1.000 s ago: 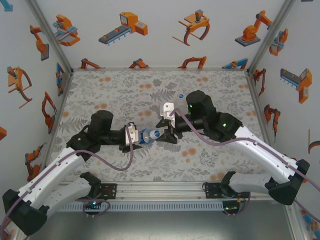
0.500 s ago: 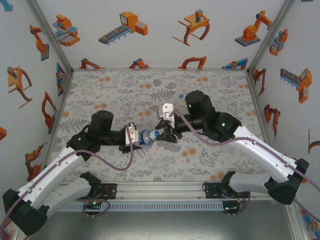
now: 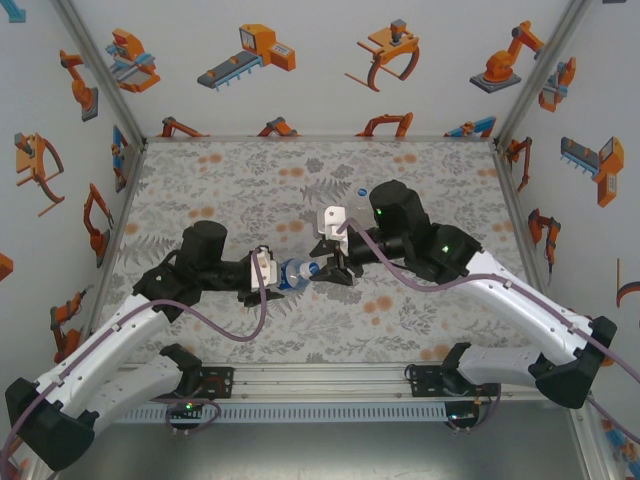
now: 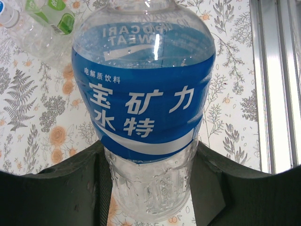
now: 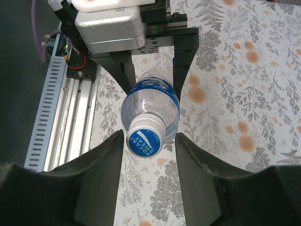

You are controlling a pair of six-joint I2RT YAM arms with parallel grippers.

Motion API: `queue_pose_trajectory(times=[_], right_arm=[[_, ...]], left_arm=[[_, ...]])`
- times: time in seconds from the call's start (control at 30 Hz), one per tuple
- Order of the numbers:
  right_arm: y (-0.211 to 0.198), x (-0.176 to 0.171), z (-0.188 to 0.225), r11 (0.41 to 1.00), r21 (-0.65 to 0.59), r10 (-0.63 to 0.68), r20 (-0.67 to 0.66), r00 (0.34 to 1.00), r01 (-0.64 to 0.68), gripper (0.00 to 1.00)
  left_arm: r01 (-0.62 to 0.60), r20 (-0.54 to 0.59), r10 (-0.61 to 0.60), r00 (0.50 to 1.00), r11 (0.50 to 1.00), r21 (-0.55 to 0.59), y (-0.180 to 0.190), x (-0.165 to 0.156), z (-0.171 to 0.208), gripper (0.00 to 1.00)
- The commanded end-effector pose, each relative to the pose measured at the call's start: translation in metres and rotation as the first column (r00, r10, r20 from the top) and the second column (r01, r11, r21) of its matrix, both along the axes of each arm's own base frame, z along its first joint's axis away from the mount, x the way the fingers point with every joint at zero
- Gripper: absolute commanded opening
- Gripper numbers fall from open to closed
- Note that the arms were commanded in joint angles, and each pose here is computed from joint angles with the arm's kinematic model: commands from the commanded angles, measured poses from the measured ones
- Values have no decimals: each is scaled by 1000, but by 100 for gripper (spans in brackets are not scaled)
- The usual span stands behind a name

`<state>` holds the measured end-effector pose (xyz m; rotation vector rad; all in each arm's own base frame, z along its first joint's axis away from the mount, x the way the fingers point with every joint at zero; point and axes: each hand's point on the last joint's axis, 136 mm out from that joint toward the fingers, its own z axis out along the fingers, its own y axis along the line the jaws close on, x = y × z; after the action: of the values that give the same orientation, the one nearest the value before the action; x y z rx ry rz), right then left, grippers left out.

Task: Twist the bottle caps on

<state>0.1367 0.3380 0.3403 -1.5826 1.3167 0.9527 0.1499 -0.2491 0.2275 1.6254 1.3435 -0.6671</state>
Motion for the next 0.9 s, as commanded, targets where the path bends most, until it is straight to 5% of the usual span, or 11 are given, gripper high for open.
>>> queue_pose_trajectory(times=[0.0,0.23,0.4,0.5,0.67,0.73,0.87], right_arm=[[4,-2,-5,1000,1,25,4,1000,-25,45],[4,4,-5,1000,2,-15,-3,1000,15,31],[5,32,-2,964,42,-248,-217,944,263,8],[1,62,-14,854,-20,-456,-506,732,519,0],[-10,86,-36,636,-301,-554,-819,148,710,0],[-13,89,-45,582,-377,-519,-854,-28,720,0],[-9,93,-50,574,-367,-463,-883,-80,732,7]], left_arm=[[29,36,-28,999,999,-28,-3,-3,15,0],[26,34,-25,999,999,-26,-3,-3,15,0],[4,42,-3,999,1000,-22,-2,1,15,0],[-45,53,45,998,999,-10,1,9,14,0],[-109,73,108,991,994,7,5,21,12,0],[-116,76,115,990,993,8,5,22,12,0],[-114,75,113,991,993,10,4,22,11,0]])
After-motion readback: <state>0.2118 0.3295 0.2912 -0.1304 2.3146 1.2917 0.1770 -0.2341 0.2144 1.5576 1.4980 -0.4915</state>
